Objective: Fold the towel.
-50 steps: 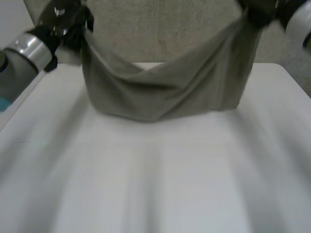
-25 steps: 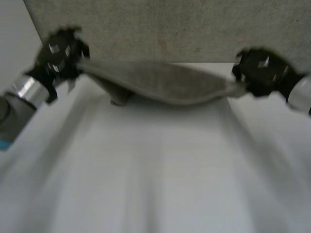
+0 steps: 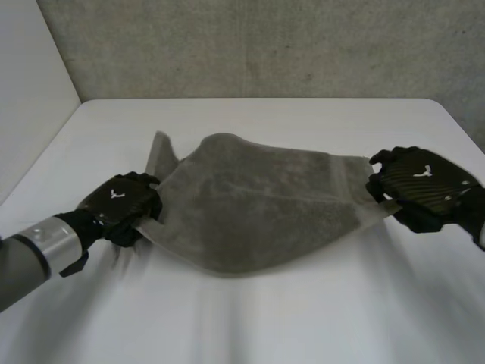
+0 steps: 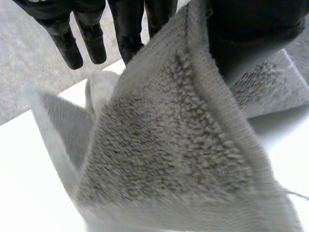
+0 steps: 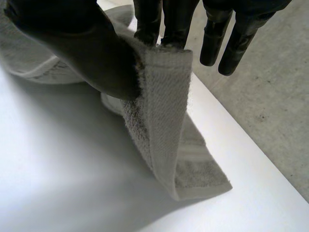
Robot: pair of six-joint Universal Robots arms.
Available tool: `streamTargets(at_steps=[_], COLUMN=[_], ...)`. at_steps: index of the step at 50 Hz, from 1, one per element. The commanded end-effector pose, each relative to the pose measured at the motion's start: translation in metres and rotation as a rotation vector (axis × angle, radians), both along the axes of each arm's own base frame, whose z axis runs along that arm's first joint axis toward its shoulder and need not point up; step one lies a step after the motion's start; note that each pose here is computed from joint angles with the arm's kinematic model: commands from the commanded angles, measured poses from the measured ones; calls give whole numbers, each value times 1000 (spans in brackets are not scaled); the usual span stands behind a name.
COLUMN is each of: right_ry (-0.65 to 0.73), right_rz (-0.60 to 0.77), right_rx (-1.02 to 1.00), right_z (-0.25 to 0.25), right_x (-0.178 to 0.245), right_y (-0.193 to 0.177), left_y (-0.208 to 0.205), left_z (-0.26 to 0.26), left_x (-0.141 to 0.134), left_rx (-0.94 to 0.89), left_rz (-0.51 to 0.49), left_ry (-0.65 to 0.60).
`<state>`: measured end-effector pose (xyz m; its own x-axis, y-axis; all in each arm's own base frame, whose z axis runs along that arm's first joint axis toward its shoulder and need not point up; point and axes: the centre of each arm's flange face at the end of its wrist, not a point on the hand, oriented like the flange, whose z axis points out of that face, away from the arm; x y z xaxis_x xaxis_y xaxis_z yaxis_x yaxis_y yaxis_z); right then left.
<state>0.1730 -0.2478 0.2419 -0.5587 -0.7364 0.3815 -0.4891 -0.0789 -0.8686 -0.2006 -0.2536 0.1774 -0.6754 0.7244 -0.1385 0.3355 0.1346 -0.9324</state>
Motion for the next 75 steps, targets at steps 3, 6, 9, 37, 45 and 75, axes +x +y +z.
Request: streamTargets(at_steps=[3, 6, 9, 37, 45, 75], right_ry=[-64, -69, -82, 164, 154, 39], right_rz=[-73, -78, -67, 17, -111, 78], right_rx=[0, -15, -4, 109, -4, 42], right_z=[43, 51, 56, -1, 34, 28], right_x=[-38, -47, -49, -47, -77, -57], right_y=[8, 7, 9, -10, -19, -31], left_y=[37, 45, 51, 36, 51, 30], left_z=[41, 45, 47, -17, -7, 33], left_x=[8, 9, 9, 0, -8, -11], left_rx=[-19, 11, 40, 318, 322, 276], left_rz=[11, 17, 17, -25, -60, -44], left_ry=[25, 23, 23, 6, 8, 66])
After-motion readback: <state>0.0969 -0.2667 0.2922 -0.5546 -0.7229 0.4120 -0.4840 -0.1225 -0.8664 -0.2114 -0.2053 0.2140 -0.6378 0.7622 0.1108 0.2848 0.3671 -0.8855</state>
